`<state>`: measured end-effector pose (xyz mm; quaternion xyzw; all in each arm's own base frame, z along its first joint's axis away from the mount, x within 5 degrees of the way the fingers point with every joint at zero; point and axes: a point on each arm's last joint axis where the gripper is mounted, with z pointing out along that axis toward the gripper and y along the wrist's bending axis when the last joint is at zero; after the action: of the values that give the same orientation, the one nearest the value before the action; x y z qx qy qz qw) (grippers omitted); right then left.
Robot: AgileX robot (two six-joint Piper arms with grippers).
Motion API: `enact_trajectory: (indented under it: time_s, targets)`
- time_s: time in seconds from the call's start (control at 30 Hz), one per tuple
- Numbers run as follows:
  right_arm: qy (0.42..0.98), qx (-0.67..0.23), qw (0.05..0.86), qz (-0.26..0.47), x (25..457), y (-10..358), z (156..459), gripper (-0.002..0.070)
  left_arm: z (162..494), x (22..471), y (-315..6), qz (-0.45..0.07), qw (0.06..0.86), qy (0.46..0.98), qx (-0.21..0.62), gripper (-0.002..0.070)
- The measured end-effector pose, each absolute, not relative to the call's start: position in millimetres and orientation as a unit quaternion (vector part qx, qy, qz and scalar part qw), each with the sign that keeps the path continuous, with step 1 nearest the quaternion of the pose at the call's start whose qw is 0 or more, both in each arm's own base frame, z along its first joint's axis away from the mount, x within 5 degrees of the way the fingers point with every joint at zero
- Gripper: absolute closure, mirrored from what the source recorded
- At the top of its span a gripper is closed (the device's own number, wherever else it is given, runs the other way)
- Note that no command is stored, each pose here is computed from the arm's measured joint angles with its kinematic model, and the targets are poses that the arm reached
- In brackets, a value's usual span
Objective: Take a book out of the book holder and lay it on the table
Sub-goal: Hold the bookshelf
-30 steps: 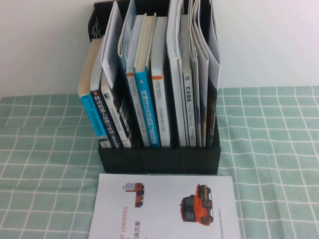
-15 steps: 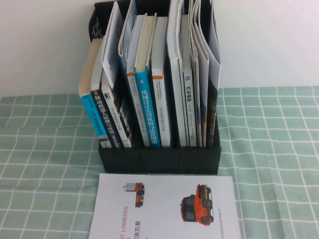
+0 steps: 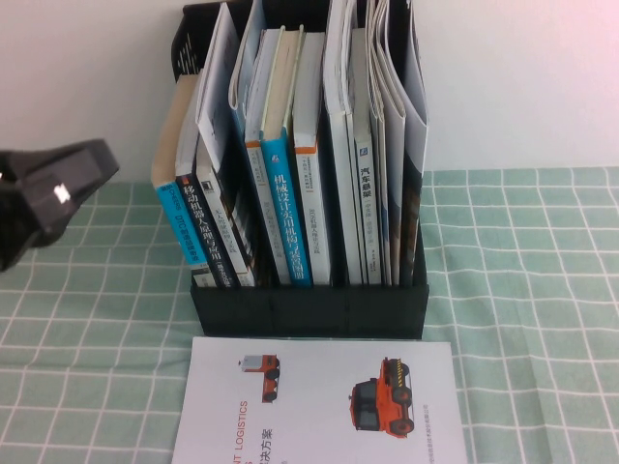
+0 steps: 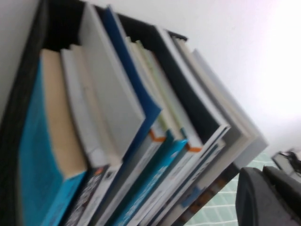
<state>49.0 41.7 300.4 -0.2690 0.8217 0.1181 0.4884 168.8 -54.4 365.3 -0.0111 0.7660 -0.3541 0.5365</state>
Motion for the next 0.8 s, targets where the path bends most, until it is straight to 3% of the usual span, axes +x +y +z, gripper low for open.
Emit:
enact_trajectory:
  time_s: [0.3, 0.63, 0.7, 0.8]
  targets:
    - [0.744, -0.334, 0.558, 0.152, 60.8, 54.6, 316.0, 0.0675, 395.1, 231.3, -84.7, -0.435, 0.498, 0.748, 0.059, 0.0678]
    - [0.710, -0.342, 0.581, 0.204, 101.3, 62.4, 320.8, 0.0673, 393.5, 252.0, -169.7, -0.408, 0.495, 0.750, 0.161, 0.0678]
    - [0.706, -0.341, 0.584, 0.212, 112.2, 63.3, 319.7, 0.0647, 388.4, 254.5, -185.8, -0.394, 0.499, 0.752, 0.174, 0.0678]
    - [0.702, -0.329, 0.588, 0.229, 128.6, 64.3, 317.4, 0.0531, 379.6, 260.0, -206.6, -0.370, 0.508, 0.755, 0.186, 0.0678]
